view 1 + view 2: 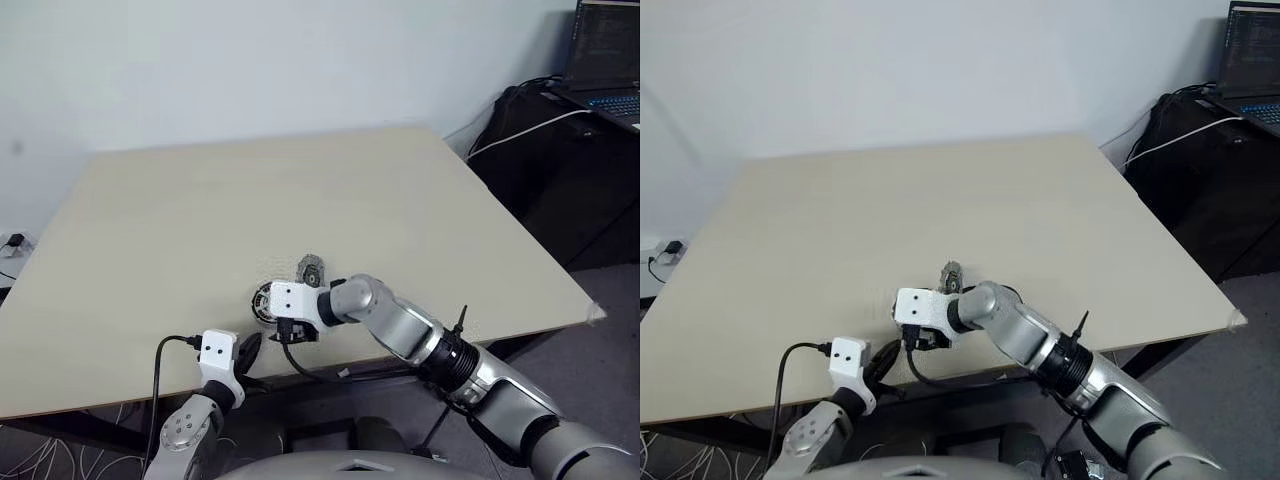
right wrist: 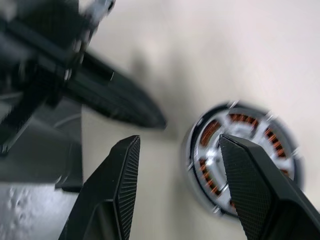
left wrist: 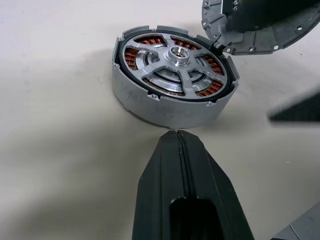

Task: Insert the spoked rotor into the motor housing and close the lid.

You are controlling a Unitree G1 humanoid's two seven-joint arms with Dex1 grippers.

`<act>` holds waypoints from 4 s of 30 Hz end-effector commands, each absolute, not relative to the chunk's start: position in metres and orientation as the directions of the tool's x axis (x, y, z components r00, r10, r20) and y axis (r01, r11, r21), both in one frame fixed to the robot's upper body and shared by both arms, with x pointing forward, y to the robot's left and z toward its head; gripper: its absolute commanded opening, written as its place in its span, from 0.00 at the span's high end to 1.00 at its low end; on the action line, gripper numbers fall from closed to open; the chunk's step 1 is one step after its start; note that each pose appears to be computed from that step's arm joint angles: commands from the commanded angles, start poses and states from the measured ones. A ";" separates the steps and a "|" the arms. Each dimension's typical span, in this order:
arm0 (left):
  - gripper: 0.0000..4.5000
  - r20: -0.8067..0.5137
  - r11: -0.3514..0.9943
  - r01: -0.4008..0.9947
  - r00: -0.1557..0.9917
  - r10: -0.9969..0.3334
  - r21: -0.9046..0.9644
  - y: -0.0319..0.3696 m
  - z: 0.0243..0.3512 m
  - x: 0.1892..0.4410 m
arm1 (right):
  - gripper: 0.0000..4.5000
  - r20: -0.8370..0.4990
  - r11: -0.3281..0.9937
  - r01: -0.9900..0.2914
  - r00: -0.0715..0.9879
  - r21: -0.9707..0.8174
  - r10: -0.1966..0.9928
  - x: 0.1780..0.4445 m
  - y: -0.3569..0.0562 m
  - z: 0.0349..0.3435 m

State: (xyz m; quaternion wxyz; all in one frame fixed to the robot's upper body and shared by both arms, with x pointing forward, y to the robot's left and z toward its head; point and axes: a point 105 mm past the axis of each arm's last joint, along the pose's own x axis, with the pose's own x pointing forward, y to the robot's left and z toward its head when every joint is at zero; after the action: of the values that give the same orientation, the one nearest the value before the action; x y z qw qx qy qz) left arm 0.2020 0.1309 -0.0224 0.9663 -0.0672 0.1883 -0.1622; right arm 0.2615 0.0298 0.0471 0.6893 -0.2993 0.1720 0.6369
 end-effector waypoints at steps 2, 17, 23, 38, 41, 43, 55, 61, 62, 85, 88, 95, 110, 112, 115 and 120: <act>1.00 -0.306 0.930 0.309 0.882 -0.359 -0.200 0.125 -0.015 0.207 | 0.40 -0.473 0.051 -0.970 0.162 -0.238 0.866 0.267 0.039 0.080; 1.00 -0.302 0.919 0.312 0.875 -0.377 -0.242 0.115 -0.013 0.210 | 0.96 -0.107 0.827 -0.422 0.904 -0.371 0.413 0.355 -0.093 0.147; 1.00 -0.305 0.914 0.325 0.869 -0.390 -0.244 0.114 -0.013 0.210 | 0.99 -0.369 0.751 -0.542 0.832 -0.377 0.416 0.321 -0.114 0.085; 1.00 -0.303 0.914 0.326 0.869 -0.390 -0.242 0.114 -0.011 0.212 | 0.99 -0.362 0.815 -0.541 0.817 -0.210 0.449 0.323 -0.078 0.046; 1.00 -0.302 0.915 0.322 0.871 -0.387 -0.243 0.115 -0.011 0.213 | 0.99 -0.347 0.806 -0.558 0.809 -0.199 0.474 0.325 -0.068 0.048; 1.00 -0.302 0.916 0.318 0.873 -0.384 -0.245 0.115 -0.011 0.212 | 0.99 -0.335 0.794 -0.578 0.798 -0.187 0.502 0.325 -0.061 0.051; 1.00 -0.306 0.917 0.307 0.874 -0.377 -0.253 0.117 -0.016 0.214 | 0.99 -0.274 0.668 -0.743 0.651 -0.040 0.708 0.310 -0.022 0.077; 1.00 -0.310 0.919 0.308 0.873 -0.375 -0.246 0.117 -0.017 0.215 | 0.99 -0.260 0.606 -0.795 0.592 -0.033 0.763 0.307 -0.001 0.084; 1.00 -0.311 0.920 0.307 0.874 -0.374 -0.244 0.118 -0.017 0.215 | 0.99 -0.258 0.599 -0.800 0.586 -0.034 0.768 0.306 0.001 0.084; 1.00 -0.319 0.930 0.287 0.881 -0.351 -0.231 0.122 -0.017 0.212 | 0.99 -0.370 0.494 -0.868 0.440 0.059 0.818 0.298 0.045 0.039; 1.00 -0.320 0.930 0.285 0.881 -0.349 -0.231 0.123 -0.018 0.211 | 0.99 -0.386 0.505 -0.861 0.445 0.065 0.808 0.301 0.045 0.031; 1.00 -0.320 0.929 0.288 0.879 -0.352 -0.232 0.123 -0.019 0.211 | 0.99 -0.395 0.533 -0.844 0.470 0.061 0.790 0.310 0.046 0.027; 1.00 -0.313 0.927 0.290 0.881 -0.355 -0.237 0.123 -0.020 0.212 | 0.80 -0.142 0.466 -0.884 0.457 0.042 0.878 0.308 0.041 0.082; 1.00 -0.313 0.926 0.294 0.879 -0.359 -0.238 0.123 -0.020 0.212 | 0.64 -0.122 0.463 -0.886 0.457 0.024 0.881 0.309 0.036 0.090; 1.00 -0.311 0.924 0.298 0.878 -0.363 -0.238 0.122 -0.020 0.213 | 0.43 -0.125 0.437 -0.899 0.435 -0.013 0.892 0.309 0.031 0.091; 1.00 -0.308 0.925 0.298 0.880 -0.362 -0.236 0.122 -0.019 0.213 | 0.07 -0.166 0.332 -0.940 0.342 -0.084 0.925 0.300 0.027 0.078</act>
State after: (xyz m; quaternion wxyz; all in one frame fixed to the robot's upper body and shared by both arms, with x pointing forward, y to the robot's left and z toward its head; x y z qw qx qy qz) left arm 0.2077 0.1222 -0.0286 0.9609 -0.0924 0.1997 -0.1680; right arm 0.3036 0.0211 0.0679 0.8299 -0.0681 0.0786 0.5482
